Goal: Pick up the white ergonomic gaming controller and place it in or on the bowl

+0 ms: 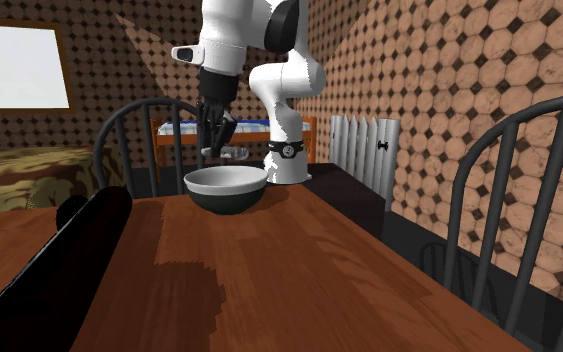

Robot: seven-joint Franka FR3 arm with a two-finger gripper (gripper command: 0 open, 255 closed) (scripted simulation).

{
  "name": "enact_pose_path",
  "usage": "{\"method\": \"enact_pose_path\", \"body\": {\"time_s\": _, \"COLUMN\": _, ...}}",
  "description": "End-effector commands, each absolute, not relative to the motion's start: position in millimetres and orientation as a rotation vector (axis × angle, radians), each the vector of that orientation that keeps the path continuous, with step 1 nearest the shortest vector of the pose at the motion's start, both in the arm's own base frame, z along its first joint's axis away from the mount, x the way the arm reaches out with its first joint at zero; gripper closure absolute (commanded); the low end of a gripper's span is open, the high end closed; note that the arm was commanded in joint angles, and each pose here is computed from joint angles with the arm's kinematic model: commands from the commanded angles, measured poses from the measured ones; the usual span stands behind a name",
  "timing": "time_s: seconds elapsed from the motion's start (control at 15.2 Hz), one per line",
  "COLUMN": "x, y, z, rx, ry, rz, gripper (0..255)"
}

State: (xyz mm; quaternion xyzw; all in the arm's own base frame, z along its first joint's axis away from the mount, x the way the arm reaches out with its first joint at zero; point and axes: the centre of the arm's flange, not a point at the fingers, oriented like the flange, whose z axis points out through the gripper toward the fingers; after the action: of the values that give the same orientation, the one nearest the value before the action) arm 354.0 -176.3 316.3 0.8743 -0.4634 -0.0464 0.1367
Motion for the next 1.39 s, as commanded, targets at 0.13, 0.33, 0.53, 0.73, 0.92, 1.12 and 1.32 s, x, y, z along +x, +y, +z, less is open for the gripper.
{"method": "enact_pose_path", "body": {"time_s": 0.13, "x": 354, "y": -177, "z": 295, "rx": 2.531, "ry": -1.341, "rz": -0.133, "gripper": 255}}
{"method": "enact_pose_path", "body": {"time_s": 0.33, "x": 354, "y": -177, "z": 281, "rx": 2.531, "ry": -1.341, "rz": -0.133, "gripper": 255}}
{"method": "enact_pose_path", "body": {"time_s": 0.53, "x": 354, "y": -177, "z": 281, "rx": 2.531, "ry": -1.341, "rz": -0.133, "gripper": 255}}
{"method": "enact_pose_path", "body": {"time_s": 0.73, "x": 354, "y": -177, "z": 281, "rx": 2.531, "ry": -1.341, "rz": -0.133, "gripper": 255}}
{"method": "enact_pose_path", "body": {"time_s": 0.92, "x": 354, "y": -177, "z": 281, "rx": 2.531, "ry": -1.341, "rz": -0.133, "gripper": 0}}
{"method": "enact_pose_path", "body": {"time_s": 1.12, "x": 354, "y": -177, "z": 281, "rx": 2.531, "ry": -1.341, "rz": -0.133, "gripper": 0}}
{"method": "enact_pose_path", "body": {"time_s": 1.32, "x": 360, "y": -172, "z": 307, "rx": 2.531, "ry": -1.341, "rz": -0.133, "gripper": 0}}
